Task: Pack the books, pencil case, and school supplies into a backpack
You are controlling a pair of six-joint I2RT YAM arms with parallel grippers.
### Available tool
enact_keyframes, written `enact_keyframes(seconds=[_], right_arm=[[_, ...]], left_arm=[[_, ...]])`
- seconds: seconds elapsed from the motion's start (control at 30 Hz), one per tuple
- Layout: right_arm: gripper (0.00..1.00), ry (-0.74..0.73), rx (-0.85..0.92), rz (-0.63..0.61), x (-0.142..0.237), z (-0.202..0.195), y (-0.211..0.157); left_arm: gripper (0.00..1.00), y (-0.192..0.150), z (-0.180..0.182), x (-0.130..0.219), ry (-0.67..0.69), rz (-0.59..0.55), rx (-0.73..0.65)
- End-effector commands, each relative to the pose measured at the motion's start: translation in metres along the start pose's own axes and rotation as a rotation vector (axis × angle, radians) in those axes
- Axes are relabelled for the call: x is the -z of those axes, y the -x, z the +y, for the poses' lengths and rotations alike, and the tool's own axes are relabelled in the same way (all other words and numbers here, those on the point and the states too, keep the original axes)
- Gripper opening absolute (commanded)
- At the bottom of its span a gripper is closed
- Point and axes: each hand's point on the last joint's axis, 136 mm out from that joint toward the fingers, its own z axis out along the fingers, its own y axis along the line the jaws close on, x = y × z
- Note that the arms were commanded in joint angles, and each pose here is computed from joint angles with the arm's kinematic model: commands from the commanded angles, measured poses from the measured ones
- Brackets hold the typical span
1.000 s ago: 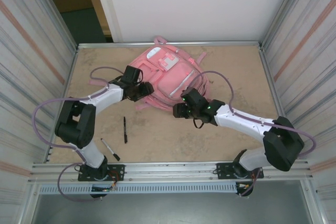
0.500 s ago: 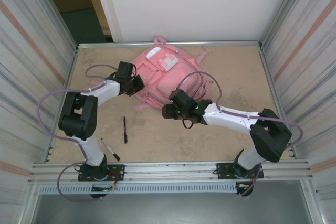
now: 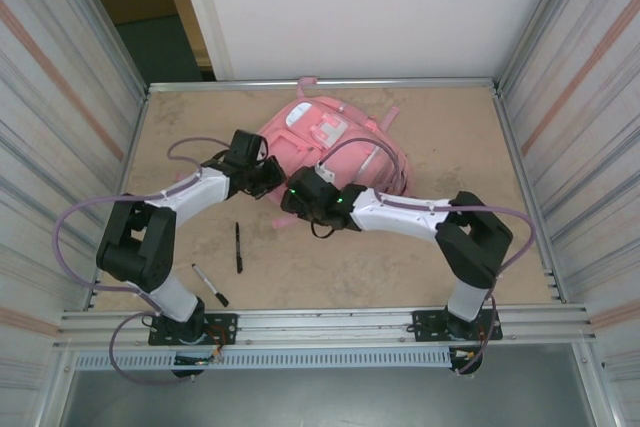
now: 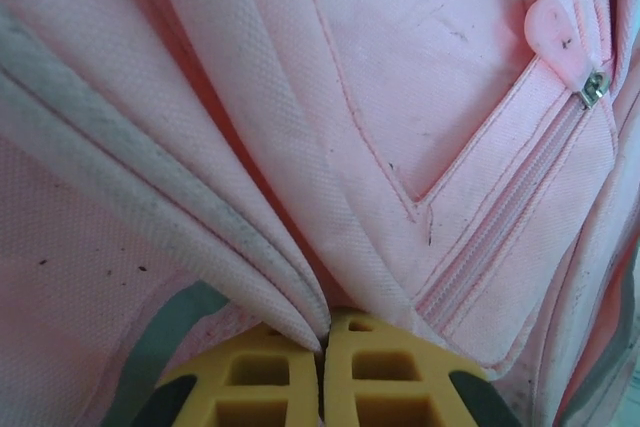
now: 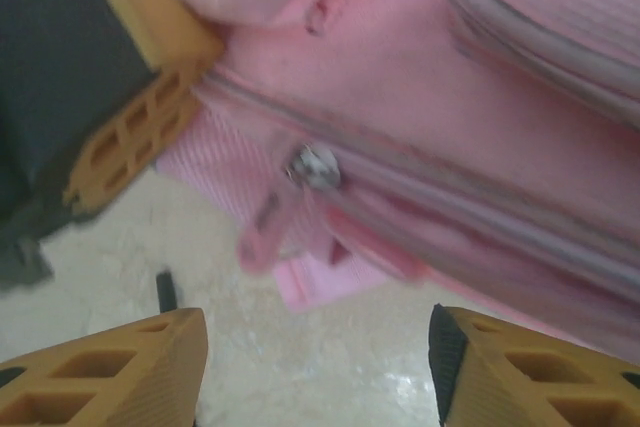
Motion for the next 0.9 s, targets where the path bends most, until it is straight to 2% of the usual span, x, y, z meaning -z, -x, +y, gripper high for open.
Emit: enact_keyframes(seconds=[0.0,0.13,0.3,0.4,0.67,0.8,0.87], right_arm=[[0.57,-0.114,-0.031,-0.108,0.005,-0.001,0.015],[0.49,-0.194,-0.109,-0.196,0.005,-0.019,0.022],[0.46,-0.155,-0.188,-0.136,-0.007,-0.016,0.011],[0.40,-0.152,-0.225,-0.104,-0.015,-0.016,0.004],[0.31,-0.127,-0.394,0.022,-0.033,-0.013,-0.023],[0.20,-0.121,-0.402,0.005,-0.027,-0.013,-0.019],[0.19,-0.125,-0.407,0.008,-0.022,-0.017,-0.015]], left_arm=[[0.03,-0.018,-0.021,0.013,-0.084,0.053,-0.003],[0.03,-0.025,-0.022,0.013,-0.121,0.070,0.032],[0.03,-0.028,-0.025,0.017,-0.142,0.070,0.039],[0.03,-0.028,-0.024,0.020,-0.142,0.060,0.052],[0.03,-0.033,-0.024,0.024,-0.160,0.060,0.074],[0.03,-0.032,-0.023,0.024,-0.156,0.065,0.061],[0.03,-0.032,-0.019,0.024,-0.142,0.054,0.064]])
